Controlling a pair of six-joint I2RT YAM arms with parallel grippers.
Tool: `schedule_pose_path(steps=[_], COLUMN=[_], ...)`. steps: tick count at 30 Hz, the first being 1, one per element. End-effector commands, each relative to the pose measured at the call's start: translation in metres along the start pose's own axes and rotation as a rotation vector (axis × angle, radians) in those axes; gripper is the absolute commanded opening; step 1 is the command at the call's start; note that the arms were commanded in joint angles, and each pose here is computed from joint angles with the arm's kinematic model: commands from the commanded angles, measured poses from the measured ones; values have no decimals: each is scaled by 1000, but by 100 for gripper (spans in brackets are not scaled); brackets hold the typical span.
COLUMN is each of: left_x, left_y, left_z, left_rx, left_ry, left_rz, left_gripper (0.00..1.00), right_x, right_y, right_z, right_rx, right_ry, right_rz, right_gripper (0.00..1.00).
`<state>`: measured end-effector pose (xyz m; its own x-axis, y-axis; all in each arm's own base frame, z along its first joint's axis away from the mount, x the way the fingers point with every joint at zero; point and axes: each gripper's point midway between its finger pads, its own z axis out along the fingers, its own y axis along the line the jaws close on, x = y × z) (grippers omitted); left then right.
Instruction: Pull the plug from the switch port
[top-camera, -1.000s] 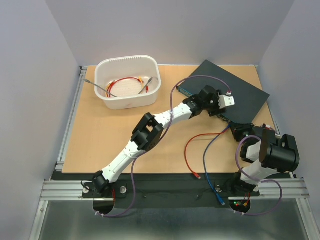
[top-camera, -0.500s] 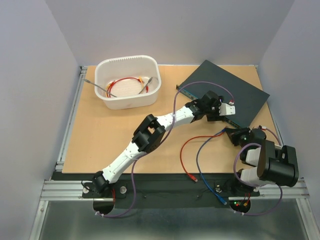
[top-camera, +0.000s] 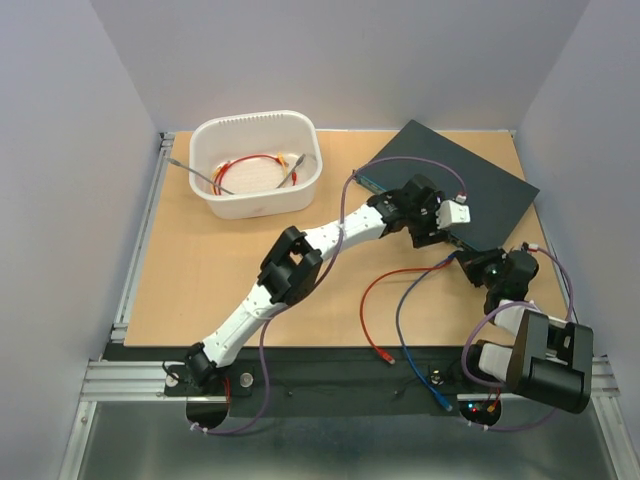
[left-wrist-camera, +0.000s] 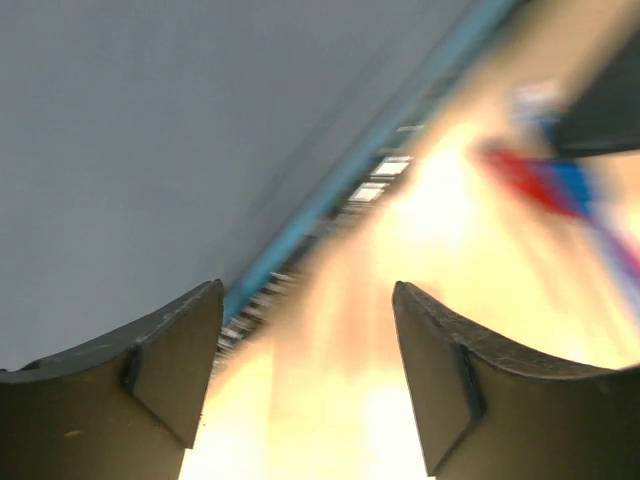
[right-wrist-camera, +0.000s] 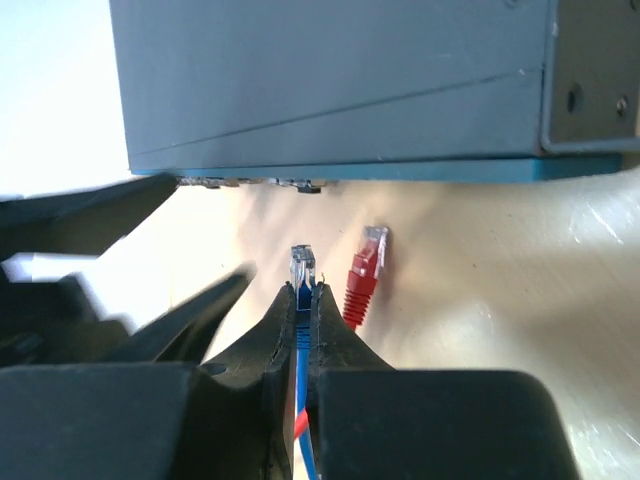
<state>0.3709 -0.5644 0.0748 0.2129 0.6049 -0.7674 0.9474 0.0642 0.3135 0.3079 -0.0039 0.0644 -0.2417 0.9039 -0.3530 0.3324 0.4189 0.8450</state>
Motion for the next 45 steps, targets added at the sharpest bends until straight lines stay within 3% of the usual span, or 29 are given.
schedule_pose_path(steps=[1, 4, 8, 12, 19, 26, 30, 32, 34, 35, 36, 38, 40, 41, 45], left_x=[-99, -111, -135, -123, -114, -116, -106, -102, -100, -101, -101, -111, -117, -119, -129], left_y=[-12, -14, -21, -35, -5, -58, -73, -71, -66, -63, -56, -39, -24, -6, 58], left_z=[-77, -97, -123, -110, -78, -78, -76, -72, -68, -69, -68, -75, -81, -88, -123], left_rx=[140, 195, 278, 296, 130, 368, 408, 382, 353, 342, 304, 250, 187, 111, -108], left_ry=[-173, -203, -279, -255, -269, -301, -270, -253, -243, -243, -235, -248, -254, -251, -268], left_rz=[-74, -141, -112, -146, -192, -195, -213, -224, -234, -236, -244, -253, -257, -262, -270], left_gripper=[81, 83, 88, 99, 99, 94, 88, 75, 39, 15, 0, 0, 0, 0, 0], right_x=[-9, -20, -38, -44, -49, -55, -56, -57, -57, -57, -56, -55, -48, -45, -38], right_y=[15, 37, 68, 90, 121, 129, 131, 133, 135, 135, 135, 135, 133, 130, 119], right_z=[0, -5, -14, -22, -41, -47, -46, -47, -47, -47, -47, -46, -45, -45, -47], right_rx=[-33, -88, -140, -201, -277, -286, -296, -299, -305, -305, -305, -307, -304, -297, -269], right_ry=[-18, -51, -100, -115, -131, -153, -155, -161, -159, -158, -156, -143, -104, -94, -82], right_rz=[-48, -90, -122, -113, -112, -117, -109, -111, -115, -115, -113, -131, -144, -152, -166], right_gripper=[1, 0, 0, 0, 0, 1, 0, 0, 1, 0, 0, 2, 22, 41, 57])
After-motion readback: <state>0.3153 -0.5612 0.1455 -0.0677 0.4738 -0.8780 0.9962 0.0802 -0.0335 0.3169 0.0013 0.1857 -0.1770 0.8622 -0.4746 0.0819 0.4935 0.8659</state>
